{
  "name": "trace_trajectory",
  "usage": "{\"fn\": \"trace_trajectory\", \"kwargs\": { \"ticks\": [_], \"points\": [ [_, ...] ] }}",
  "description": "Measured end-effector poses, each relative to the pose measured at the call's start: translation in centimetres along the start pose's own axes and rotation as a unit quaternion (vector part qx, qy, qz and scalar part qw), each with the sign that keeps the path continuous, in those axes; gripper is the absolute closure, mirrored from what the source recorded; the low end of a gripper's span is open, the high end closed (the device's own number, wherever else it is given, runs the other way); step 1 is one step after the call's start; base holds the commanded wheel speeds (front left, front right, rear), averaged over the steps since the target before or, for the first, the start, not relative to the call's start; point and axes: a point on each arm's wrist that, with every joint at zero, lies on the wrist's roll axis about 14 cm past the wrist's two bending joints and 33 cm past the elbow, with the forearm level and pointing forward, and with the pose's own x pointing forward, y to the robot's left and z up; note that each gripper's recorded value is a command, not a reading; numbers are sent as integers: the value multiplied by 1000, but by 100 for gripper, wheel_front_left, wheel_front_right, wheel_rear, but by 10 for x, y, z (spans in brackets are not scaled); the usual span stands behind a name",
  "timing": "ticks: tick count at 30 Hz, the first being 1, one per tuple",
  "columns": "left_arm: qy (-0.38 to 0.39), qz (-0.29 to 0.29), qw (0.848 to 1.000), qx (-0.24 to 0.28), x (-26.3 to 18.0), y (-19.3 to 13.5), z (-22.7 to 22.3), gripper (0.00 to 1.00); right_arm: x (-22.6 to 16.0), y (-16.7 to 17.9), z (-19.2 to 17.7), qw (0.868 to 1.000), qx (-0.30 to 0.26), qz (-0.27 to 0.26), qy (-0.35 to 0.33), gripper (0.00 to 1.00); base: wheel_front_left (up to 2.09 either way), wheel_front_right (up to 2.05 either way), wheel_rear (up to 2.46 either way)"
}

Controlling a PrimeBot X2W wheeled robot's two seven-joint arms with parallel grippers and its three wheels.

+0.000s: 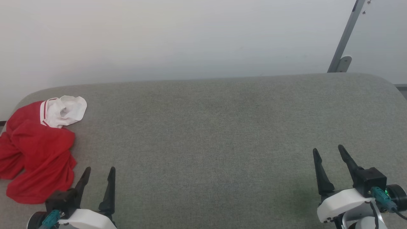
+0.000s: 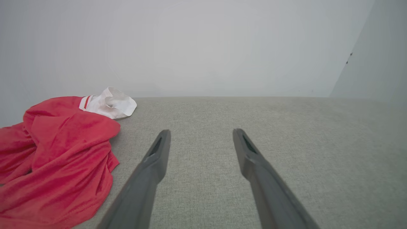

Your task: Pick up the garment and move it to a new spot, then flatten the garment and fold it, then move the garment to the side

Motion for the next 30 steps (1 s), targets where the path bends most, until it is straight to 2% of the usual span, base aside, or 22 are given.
{"fn": "trace_trajectory", "kwargs": {
  "ticks": [15,16,17,18,19,20,22,23,24,25,27,30],
  "points": [
    [0,3,1000,-2,0,2,0,0,-3,-1,3,1000,4,-6,-7,0,0,0,0],
    [0,3,1000,-2,0,3,0,0,-3,-1,4,1000,4,-6,-8,5,0,0,0],
    [0,3,1000,-2,0,3,0,0,-3,-1,4,1000,4,-6,-9,20,0,0,0],
    [0,3,1000,-2,0,3,0,0,-3,0,4,1000,5,-6,-9,52,0,0,0],
    [0,3,1000,-2,0,3,0,0,-4,0,4,1000,5,-6,-8,59,0,0,0],
    [0,4,1000,-2,0,3,0,0,-5,1,4,1000,6,-5,-8,60,0,0,0],
    [0,4,1000,-2,0,4,0,0,-5,1,3,1000,6,-5,-7,100,0,0,0],
    [0,5,1000,-2,0,4,0,0,-6,2,3,1000,6,-5,-8,100,0,0,0],
    [0,5,1000,-3,0,5,1,0,-6,2,3,1000,8,-4,-8,93,0,0,0],
    [-1,6,1000,-3,0,5,1,0,-6,3,3,1000,9,-4,-8,69,0,0,0],
    [-1,7,1000,-3,0,6,1,0,-6,4,4,1000,11,-4,-10,0,0,0,0],
    [-1,8,1000,-4,0,7,1,0,-7,5,4,1000,13,-4,-10,0,0,0,0]
  ]
}}
